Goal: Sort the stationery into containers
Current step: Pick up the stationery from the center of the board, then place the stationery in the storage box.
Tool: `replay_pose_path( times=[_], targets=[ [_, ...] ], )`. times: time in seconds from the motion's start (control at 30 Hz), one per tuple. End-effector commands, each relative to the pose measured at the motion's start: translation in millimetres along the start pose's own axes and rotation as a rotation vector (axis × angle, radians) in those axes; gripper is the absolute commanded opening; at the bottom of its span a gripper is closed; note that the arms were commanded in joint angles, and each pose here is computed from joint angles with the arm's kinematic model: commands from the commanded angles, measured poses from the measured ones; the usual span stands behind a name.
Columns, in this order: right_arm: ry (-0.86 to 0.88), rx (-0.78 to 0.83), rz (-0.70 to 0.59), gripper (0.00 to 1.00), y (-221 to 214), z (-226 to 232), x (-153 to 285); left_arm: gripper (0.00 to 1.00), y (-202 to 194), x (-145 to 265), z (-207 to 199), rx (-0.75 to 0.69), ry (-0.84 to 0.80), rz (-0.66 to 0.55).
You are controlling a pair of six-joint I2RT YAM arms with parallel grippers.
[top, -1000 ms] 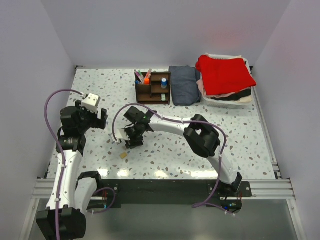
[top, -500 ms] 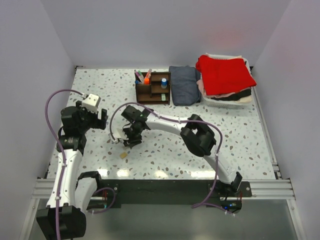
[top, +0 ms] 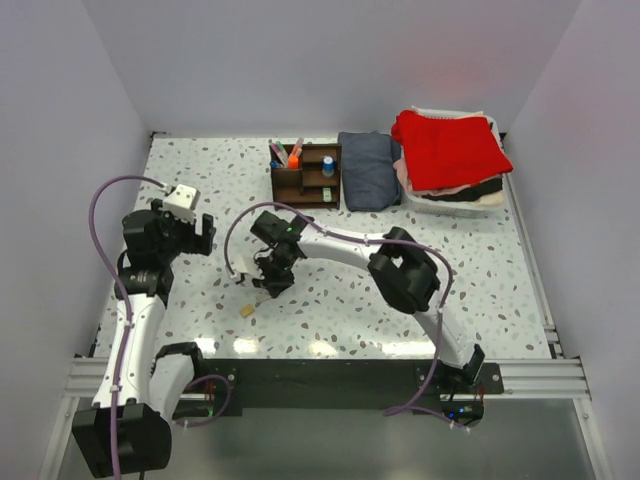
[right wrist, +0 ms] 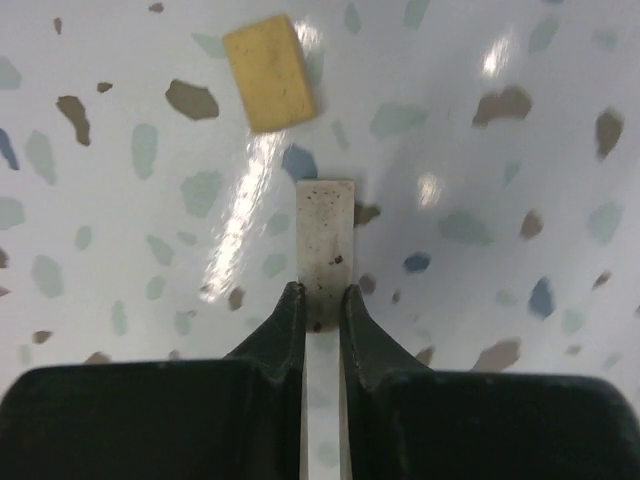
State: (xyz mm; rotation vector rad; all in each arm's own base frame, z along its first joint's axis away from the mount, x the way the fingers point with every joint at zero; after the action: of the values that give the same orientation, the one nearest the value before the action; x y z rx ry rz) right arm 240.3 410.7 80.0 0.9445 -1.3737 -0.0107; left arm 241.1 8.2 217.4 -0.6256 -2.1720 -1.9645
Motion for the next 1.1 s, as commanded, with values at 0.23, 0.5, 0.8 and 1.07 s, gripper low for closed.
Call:
replay_pose_path(
  times=[0.23,0.5,0.8,1.07],
  targets=[
    [-0.392,-0.676,-0.039,0.0,-10,19,119,0.85,47,-25,10,0.024,0.015,-0.141],
    [-0.709,-1.216,-0.058,0.0,-68,5,163,0.84,52,-38,12,0.053,0.003,-0.13],
    [-0.923,-1.444,-0.073,0.0,-95,-37,177,0.84,46,-46,14,0.073,0.001,-0.098],
    [-1.007,-1.518,-0.091,0.0,-104,-66,173,0.84,40,-50,17,0.075,0.005,-0.077]
  ],
)
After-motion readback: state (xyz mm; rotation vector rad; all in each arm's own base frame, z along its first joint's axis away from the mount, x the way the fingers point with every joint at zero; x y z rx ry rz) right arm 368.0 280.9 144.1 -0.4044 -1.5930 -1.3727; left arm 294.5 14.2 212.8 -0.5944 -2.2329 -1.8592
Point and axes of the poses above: each gripper's point midway between its finger pads, its own x axis back along the fingers, its own z axis along the line the jaws close on, y = z × x, the point moved 7 cm from there along x, back along the fingers, and after that the axes turned 14 degrees about x, right-handed, at the moved point
